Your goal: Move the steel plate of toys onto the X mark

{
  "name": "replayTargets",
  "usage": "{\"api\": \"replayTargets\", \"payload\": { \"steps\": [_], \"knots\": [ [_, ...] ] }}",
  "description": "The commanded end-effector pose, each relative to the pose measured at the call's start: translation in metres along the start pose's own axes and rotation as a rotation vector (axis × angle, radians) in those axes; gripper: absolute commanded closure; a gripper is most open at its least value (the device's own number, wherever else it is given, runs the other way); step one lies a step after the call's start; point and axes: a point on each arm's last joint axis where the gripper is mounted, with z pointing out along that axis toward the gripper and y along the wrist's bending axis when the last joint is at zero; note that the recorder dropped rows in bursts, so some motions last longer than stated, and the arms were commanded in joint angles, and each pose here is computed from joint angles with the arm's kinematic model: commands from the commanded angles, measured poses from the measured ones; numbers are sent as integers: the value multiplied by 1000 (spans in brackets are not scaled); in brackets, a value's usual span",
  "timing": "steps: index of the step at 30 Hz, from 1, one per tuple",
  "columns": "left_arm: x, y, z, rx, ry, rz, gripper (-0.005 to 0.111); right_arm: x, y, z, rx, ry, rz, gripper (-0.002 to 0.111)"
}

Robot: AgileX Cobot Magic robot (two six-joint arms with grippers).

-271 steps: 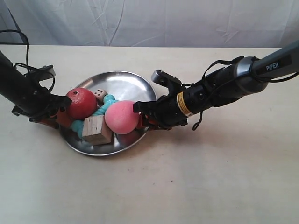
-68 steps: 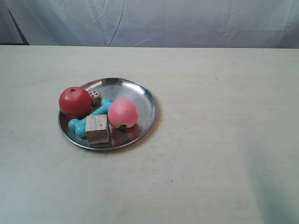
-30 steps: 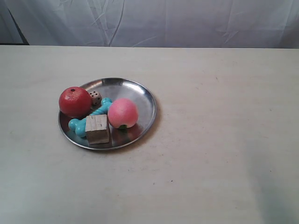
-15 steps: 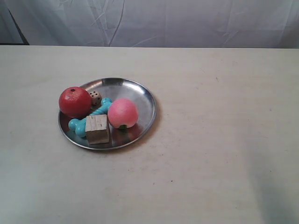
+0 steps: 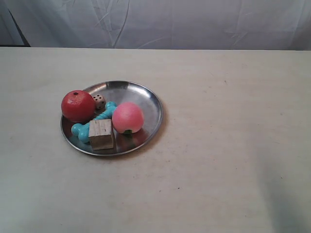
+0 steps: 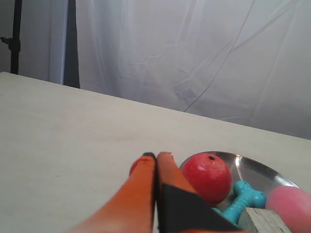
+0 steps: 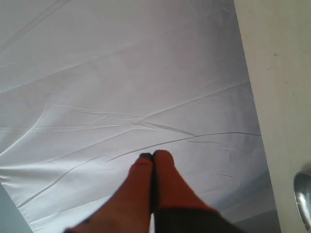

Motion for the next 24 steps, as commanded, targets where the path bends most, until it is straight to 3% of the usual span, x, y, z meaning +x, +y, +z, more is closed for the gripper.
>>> {"api": "replayTargets", "payload": {
  "steps": [1,7,24],
  "knots": [
    [1,0,0,6,-2,-2,107,-2,1,-1,-18,-32,-52,109],
    [1,0,0,6,-2,-2,107,-7,3,-1,-43,-120,-79,109],
    [1,0,0,7,-4,-2,107,-7,3,-1,-44,-123,-79,109]
  ]
}}
